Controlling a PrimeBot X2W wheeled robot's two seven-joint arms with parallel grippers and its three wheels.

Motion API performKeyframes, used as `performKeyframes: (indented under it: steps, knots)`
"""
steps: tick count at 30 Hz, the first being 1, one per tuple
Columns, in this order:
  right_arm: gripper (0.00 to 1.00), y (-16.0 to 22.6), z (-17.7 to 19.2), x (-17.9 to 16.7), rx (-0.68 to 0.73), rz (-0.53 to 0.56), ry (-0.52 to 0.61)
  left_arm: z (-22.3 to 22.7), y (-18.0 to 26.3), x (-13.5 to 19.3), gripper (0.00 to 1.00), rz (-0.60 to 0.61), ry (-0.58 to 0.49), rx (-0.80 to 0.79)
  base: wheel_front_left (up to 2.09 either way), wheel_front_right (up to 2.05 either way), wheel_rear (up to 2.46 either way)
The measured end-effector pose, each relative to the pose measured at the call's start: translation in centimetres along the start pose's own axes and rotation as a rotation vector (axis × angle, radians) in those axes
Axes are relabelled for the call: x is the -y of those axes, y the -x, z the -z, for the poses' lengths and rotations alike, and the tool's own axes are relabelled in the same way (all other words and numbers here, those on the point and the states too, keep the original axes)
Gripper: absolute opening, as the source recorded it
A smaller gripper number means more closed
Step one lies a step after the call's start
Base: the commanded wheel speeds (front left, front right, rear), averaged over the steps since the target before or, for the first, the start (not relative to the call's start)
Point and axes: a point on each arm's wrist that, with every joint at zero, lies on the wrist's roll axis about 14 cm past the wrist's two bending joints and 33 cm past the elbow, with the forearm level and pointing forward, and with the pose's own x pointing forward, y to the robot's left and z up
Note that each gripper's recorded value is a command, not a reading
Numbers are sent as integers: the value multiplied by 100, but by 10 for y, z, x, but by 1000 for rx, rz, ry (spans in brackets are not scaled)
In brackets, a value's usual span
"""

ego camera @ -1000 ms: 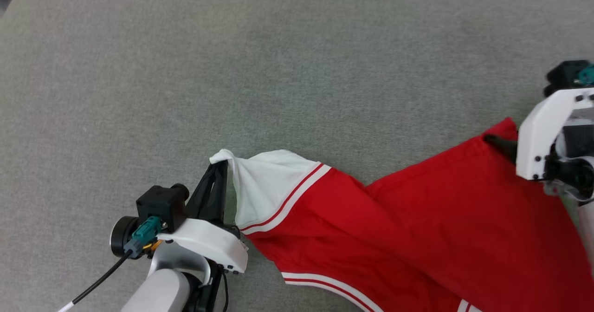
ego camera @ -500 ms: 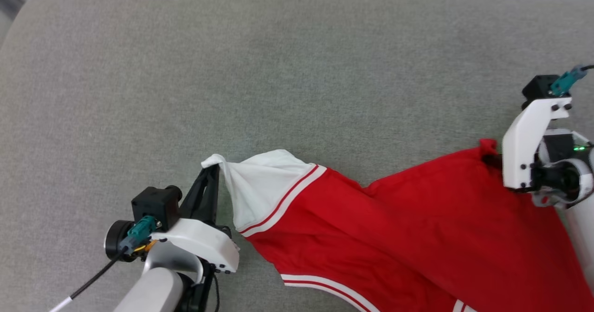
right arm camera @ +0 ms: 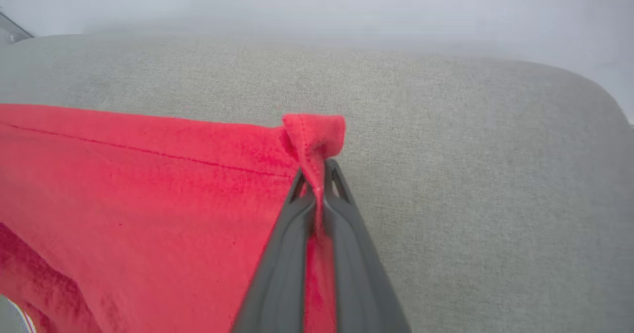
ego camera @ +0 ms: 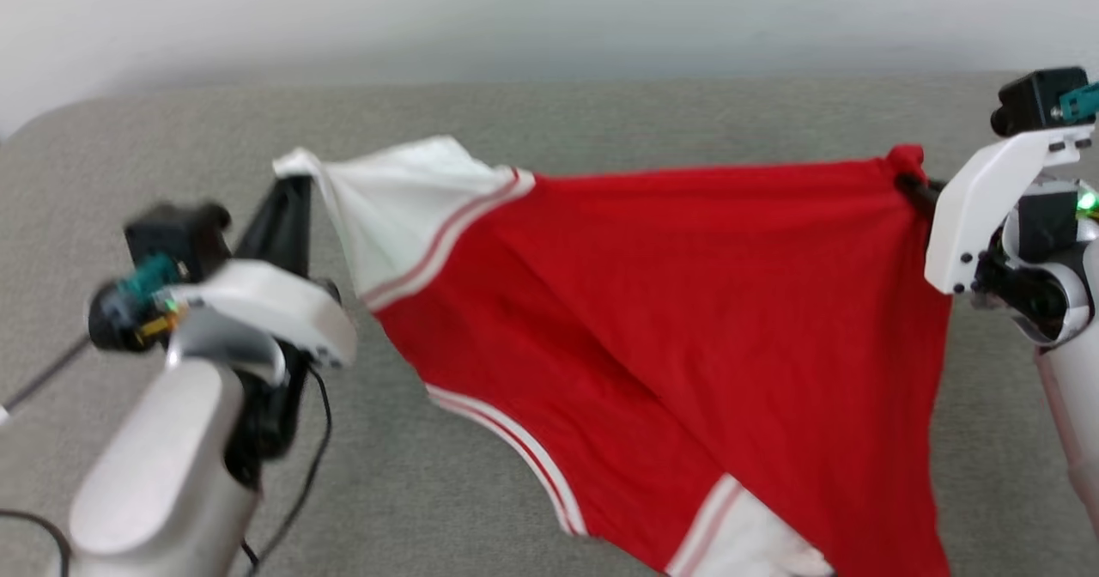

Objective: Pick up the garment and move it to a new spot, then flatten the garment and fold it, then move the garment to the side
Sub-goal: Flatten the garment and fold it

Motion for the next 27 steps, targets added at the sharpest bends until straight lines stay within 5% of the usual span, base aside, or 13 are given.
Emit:
performKeyframes:
  steps: [7, 27]
  knots:
    - [0, 21, -60, 19, 198, 71, 11, -60, -56, 15, 0, 58, -17, 107, 0, 0, 0]
    - [0, -13, -271, 37, 757, 119, 120, -214, -213, 4, 0, 47, -161, 497, 0, 0, 0]
